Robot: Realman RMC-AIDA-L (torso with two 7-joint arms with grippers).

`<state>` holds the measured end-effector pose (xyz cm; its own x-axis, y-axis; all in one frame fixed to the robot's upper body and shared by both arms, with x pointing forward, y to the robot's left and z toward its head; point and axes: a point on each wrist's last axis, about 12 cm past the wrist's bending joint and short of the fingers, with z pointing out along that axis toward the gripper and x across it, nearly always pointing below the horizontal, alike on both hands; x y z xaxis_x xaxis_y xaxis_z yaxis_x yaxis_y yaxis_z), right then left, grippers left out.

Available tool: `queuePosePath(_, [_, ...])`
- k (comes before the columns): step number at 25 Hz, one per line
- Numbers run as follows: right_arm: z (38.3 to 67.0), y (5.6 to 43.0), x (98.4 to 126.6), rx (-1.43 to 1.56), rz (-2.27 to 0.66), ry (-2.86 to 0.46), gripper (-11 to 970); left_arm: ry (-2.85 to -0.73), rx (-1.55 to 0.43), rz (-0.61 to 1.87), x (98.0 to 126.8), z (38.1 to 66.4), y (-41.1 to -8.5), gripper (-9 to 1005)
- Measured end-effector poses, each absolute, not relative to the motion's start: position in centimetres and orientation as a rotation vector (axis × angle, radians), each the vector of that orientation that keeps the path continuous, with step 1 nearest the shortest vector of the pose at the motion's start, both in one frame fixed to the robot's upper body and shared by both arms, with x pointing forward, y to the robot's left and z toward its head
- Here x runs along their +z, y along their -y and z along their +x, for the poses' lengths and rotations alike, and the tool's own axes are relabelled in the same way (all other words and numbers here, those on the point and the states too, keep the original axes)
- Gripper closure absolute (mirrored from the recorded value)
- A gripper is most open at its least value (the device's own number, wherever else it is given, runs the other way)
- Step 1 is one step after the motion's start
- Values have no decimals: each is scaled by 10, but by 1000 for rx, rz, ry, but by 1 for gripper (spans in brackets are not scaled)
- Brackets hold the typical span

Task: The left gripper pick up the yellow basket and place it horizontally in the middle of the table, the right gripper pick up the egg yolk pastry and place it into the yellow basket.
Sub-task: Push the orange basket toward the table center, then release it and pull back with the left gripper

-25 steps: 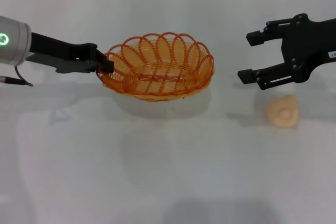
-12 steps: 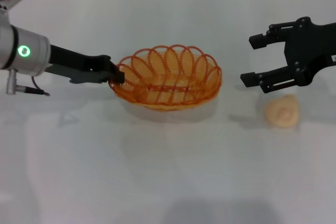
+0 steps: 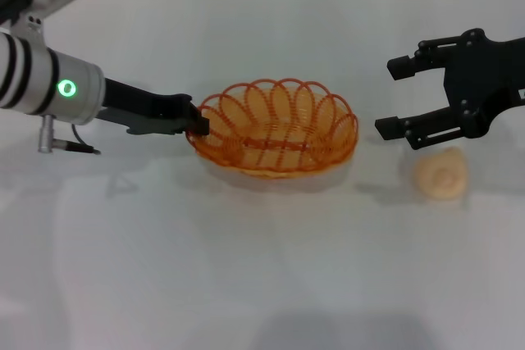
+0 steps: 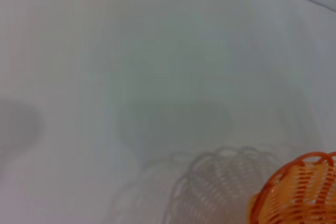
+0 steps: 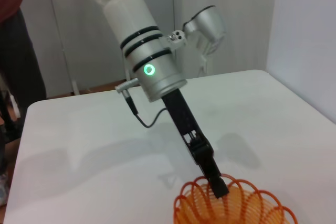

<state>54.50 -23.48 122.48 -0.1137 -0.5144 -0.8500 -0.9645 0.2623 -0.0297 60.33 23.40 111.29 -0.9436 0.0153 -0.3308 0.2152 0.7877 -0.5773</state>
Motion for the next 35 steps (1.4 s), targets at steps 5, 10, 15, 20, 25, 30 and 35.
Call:
queuePosePath(5, [544,235,1225,726,-1372,-1744,147,-2671,-913,143,1105,606,-229,921])
queuePosePath(10, [544,235,1224,723,-1379,-1738,147,-2656,-897,115,1104,609,-229,921])
queuePosePath(15, [544,235,1224,722,-1381,-1736,147,-2657,-900,114,1102,611,-225,921])
queuePosePath(20, [544,235,1224,722,-1381,-1736,147,-2662,-883,129,1100,612,-222,921])
queuePosePath(25, [544,236,1224,723,-1379,-1738,148,-2665,-873,136,1099,613,-219,921])
queuePosePath(30, [544,236,1224,722,-1379,-1738,148,-2664,-865,151,1100,615,-214,921])
queuePosePath(35, [544,236,1224,721,-1378,-1737,148,-2667,-872,157,1099,617,-209,921])
